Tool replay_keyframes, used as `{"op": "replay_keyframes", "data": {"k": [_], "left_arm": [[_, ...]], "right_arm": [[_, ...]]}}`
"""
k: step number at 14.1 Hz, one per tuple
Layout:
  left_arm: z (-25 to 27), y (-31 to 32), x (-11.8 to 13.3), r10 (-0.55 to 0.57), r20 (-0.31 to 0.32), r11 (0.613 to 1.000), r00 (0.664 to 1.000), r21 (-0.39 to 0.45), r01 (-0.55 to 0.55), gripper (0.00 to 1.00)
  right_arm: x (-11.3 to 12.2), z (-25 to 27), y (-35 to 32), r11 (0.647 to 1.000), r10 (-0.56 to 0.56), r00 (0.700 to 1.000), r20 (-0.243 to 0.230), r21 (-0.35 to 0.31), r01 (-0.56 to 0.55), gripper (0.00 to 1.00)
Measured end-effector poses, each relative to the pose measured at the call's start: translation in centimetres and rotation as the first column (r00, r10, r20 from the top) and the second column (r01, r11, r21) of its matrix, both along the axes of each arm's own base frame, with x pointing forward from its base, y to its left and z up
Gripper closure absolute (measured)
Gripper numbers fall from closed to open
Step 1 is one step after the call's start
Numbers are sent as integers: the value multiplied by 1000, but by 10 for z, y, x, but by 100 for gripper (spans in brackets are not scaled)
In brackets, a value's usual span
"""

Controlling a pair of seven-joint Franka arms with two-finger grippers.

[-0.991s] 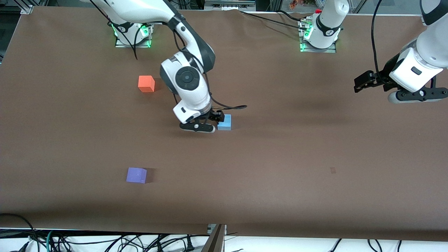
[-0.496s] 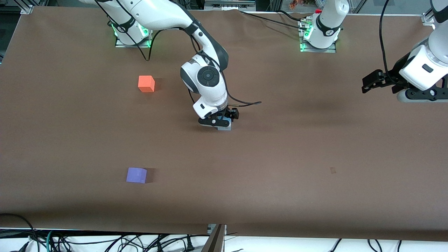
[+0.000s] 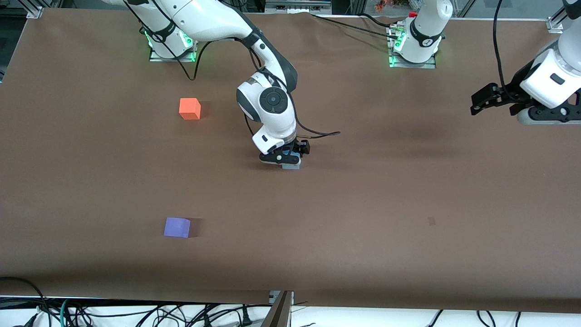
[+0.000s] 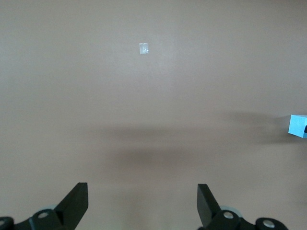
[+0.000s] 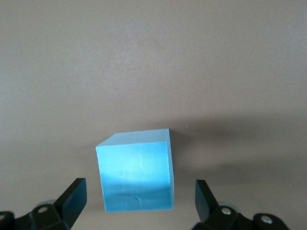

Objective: Place blue block between orange and purple blocks
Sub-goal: 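Close the right gripper on the blue cube and lift it, then carry the blue cube with the right gripper between orange and purple cubes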

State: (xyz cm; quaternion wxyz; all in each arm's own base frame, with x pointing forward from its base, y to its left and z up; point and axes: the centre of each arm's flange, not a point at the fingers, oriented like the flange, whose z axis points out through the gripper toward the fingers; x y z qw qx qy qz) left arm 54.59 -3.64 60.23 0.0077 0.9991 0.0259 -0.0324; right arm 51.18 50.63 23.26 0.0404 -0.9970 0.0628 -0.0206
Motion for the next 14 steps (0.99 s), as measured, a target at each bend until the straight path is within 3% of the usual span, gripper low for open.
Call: {"op": "replay_keyframes", "data": {"k": [5, 7, 8, 10, 14], "left_arm": [[2, 16, -1, 29, 3, 1000, 1000, 0, -29, 0], [4, 29, -2, 50, 7, 999, 999, 0, -50, 0], [5, 36, -2, 62, 8, 998, 998, 0, -62, 0], [6, 43, 0, 75, 12, 997, 997, 0, -75, 0], [28, 68, 6, 117, 66, 993, 991, -5, -117, 0]], "right_arm": [[-3, -14, 3, 1000, 24, 1000, 13, -16, -24, 0], [-5, -20, 6, 999, 31, 999, 22, -13, -31, 5], [-6, -21, 6, 999, 33, 999, 23, -13, -32, 12], [-5, -20, 7, 999, 33, 999, 26, -10, -33, 36], [-3, -18, 8, 999, 33, 999, 35, -7, -33, 42]]}}
